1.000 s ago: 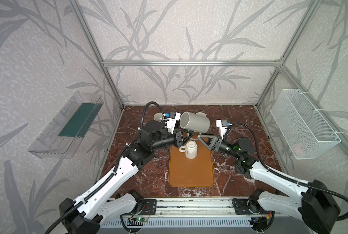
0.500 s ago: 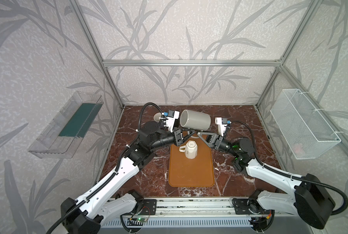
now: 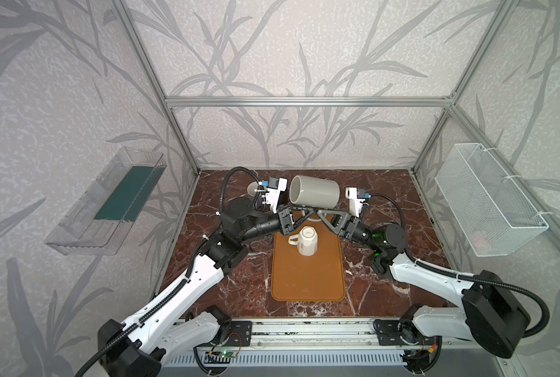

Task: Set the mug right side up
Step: 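Hold the grey mug sideways with the left gripper while the right gripper grasps its rim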

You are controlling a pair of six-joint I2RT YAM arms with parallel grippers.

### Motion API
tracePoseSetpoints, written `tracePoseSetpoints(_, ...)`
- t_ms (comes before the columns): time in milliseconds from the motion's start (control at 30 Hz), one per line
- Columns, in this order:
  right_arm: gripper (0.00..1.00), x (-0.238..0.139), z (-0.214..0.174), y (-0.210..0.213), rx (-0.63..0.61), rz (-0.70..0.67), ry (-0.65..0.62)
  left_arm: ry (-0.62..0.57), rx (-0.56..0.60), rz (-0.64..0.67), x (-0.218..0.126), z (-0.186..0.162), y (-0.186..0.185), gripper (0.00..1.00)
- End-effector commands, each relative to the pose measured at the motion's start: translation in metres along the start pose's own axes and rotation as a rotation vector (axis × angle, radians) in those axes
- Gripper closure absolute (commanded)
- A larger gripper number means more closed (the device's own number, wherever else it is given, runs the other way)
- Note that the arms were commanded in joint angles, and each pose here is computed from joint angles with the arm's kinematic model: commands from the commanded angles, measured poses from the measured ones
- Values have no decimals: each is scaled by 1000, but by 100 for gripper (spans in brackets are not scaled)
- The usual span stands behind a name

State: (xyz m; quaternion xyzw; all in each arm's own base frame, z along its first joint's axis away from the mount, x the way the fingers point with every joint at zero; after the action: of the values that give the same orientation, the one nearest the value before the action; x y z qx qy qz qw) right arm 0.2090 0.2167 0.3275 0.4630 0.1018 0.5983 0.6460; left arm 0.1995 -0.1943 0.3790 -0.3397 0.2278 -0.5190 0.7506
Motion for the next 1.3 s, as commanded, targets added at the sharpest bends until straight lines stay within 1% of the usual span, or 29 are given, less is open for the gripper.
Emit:
tracePoseSetpoints(0, 72, 6, 14, 27, -72, 122, -55, -64, 88, -115, -10, 11, -25, 100)
tracePoseSetpoints(100, 74, 5, 14, 29, -75, 125, -58, -63, 86, -113, -10, 11, -24, 100)
tracePoseSetpoints(233, 81, 6, 15, 30, -74, 128, -59, -57, 81, -116, -9, 10, -23, 100)
tracePoseSetpoints(333, 88, 6, 14, 30, -70, 127, -57, -57, 80, -114, -8, 10, -22, 100)
tracePoseSetpoints(433, 100, 5, 15, 31, -75, 132, -57, -51, 75, -107, -7, 9, -19, 100)
tracePoseSetpoints(767, 100, 2, 14, 33, -82, 132, -63, -42, 67, -88, -7, 9, -17, 100)
tracePoseSetpoints(833, 100, 2, 14, 33, -82, 131, -64, -43, 65, -83, -7, 9, -16, 98)
tracePoseSetpoints(1033, 100, 0, 13, 31, -83, 122, -69, -44, 59, -69, -8, 9, -15, 82)
tracePoseSetpoints(1267, 100, 0, 13, 30, -83, 119, -69, -42, 60, -51, -9, 8, -14, 68)
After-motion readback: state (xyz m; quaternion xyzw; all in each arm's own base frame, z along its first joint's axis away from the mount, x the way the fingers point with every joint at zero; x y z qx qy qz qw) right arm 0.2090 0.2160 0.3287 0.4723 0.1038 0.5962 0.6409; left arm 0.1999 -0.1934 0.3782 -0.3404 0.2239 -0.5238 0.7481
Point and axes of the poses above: each gripper's point midway between its finger pads, its own x axis out along the fingers, its own y axis along the line the jaws close on, z = x × y, the point moved 9 cm from there along -x, back along the fingers, and after that the axes turned 3 degrees about -x, right-handed, at the moved point
